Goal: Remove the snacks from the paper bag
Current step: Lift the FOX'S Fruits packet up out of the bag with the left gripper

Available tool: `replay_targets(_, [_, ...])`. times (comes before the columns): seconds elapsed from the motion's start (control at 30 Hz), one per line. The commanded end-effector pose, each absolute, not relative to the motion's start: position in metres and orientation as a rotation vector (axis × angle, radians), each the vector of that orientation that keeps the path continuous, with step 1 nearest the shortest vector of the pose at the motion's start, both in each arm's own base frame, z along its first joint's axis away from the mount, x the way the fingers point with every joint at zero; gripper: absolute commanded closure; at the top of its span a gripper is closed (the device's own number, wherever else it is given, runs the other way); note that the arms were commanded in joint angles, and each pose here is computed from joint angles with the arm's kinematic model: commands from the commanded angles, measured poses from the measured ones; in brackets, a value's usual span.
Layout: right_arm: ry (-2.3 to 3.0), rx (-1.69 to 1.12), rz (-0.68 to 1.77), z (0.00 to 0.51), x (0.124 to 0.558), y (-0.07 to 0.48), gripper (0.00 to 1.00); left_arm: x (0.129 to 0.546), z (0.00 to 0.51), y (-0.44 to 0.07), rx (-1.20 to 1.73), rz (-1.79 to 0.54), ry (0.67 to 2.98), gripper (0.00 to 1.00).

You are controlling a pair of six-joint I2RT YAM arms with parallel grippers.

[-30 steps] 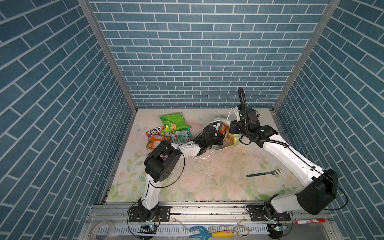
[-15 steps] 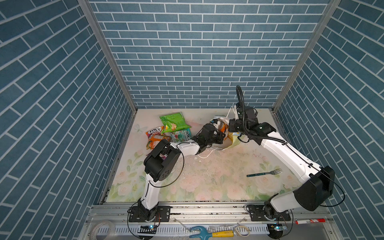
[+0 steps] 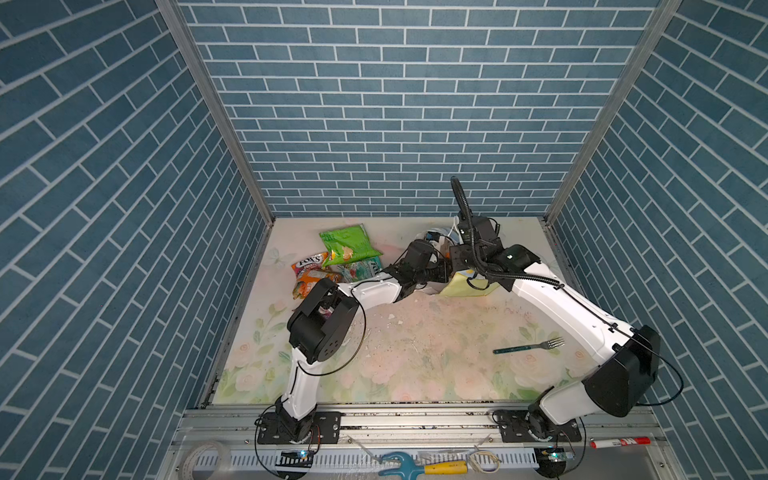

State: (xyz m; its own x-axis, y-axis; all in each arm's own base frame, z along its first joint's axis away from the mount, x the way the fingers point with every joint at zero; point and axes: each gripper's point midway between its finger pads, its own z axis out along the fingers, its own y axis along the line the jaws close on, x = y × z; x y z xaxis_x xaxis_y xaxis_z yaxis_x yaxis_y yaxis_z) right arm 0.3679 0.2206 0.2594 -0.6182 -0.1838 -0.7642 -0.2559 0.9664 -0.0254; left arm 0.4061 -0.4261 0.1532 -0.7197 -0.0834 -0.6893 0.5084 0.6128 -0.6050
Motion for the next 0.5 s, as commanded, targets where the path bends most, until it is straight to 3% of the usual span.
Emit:
replay_targets(0.0, [2.267, -0.335, 0.04, 0.256, 0.364, 0.213, 1.0, 0.412, 0.193, -0.428, 0.34, -1.14, 2.033, 1.0])
replay_targets(0.47, [2.237, -0.303, 0.042, 0.255, 0.364, 0.209, 1.0, 0.41, 0.193, -0.41, 0.301, -1.168, 2.028, 1.0])
